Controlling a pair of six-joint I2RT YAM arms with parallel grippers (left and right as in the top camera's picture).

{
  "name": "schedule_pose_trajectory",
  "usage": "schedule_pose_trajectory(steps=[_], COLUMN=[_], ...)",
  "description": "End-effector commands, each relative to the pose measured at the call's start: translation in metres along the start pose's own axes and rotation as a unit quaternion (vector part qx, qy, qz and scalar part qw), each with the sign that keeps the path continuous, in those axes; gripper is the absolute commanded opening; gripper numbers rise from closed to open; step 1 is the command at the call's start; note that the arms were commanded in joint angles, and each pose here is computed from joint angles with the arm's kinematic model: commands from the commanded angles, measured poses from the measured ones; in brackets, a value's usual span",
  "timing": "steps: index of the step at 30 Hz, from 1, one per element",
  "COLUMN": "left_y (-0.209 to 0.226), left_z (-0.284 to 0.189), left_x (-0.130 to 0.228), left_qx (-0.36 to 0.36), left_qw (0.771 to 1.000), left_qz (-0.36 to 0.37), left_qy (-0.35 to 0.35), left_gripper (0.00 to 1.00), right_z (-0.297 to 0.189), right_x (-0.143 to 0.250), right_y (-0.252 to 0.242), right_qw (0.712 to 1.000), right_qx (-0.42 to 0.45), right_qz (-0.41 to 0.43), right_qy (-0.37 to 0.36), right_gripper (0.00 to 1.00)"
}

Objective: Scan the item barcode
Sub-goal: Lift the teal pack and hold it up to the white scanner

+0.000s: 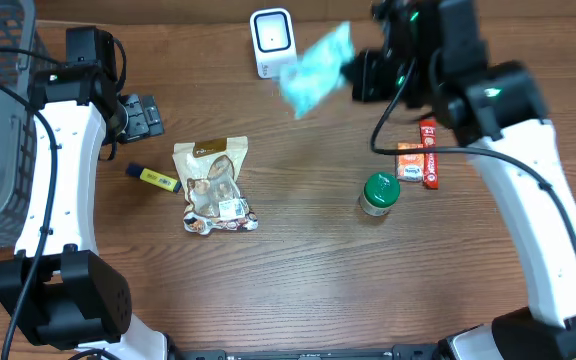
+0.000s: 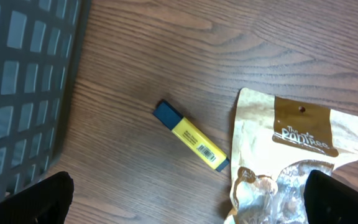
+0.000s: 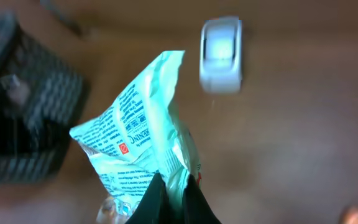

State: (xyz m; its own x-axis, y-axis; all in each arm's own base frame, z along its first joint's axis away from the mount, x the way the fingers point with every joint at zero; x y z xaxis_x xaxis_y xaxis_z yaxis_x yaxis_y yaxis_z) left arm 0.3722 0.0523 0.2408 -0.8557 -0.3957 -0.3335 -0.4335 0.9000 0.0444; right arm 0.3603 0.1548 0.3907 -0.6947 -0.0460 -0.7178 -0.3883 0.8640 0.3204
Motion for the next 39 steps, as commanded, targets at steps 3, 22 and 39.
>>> schedule_pose_trajectory(steps=[3,22,39], left_y=[-0.001,-0.001,-0.001], left_z=[-0.005,-0.005,-0.006], left_x=[0.000,0.000,0.000], left_qx=[-0.001,-0.001,-0.001], left_qw=[1.000,1.000,1.000], left_qz=[0.006,0.006,0.006], left_qy=[-0.008,-0.008,-0.008], left_gripper=[1.00,1.00,1.00], right_z=[-0.025,0.200,0.285], right_x=[-0.058,-0.069,-0.034], right_y=[-0.004,0.001,-0.033], right_qw=[0.972,0.805,0.772], right_qx=[0.145,0.383,0.445], right_qz=[-0.114,-0.421,-0.399], right_qy=[-0.144,-0.168,-0.214], right_gripper=[0.03,0.03,0.03])
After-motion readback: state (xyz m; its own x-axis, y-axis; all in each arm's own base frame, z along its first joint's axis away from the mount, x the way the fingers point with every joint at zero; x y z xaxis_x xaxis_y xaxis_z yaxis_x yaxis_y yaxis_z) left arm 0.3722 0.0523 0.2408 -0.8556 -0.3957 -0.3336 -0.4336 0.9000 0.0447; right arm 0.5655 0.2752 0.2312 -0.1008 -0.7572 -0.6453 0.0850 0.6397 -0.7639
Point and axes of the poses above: each gripper's point midway between its finger pads, its own z axis out along the fingers, its own y axis along the line the jaws close on, x = y × z, the point moved 7 cm from there along -z, back along the fingers, and after that the axes turned 5 degrees about -z, right-handed, at the moved point
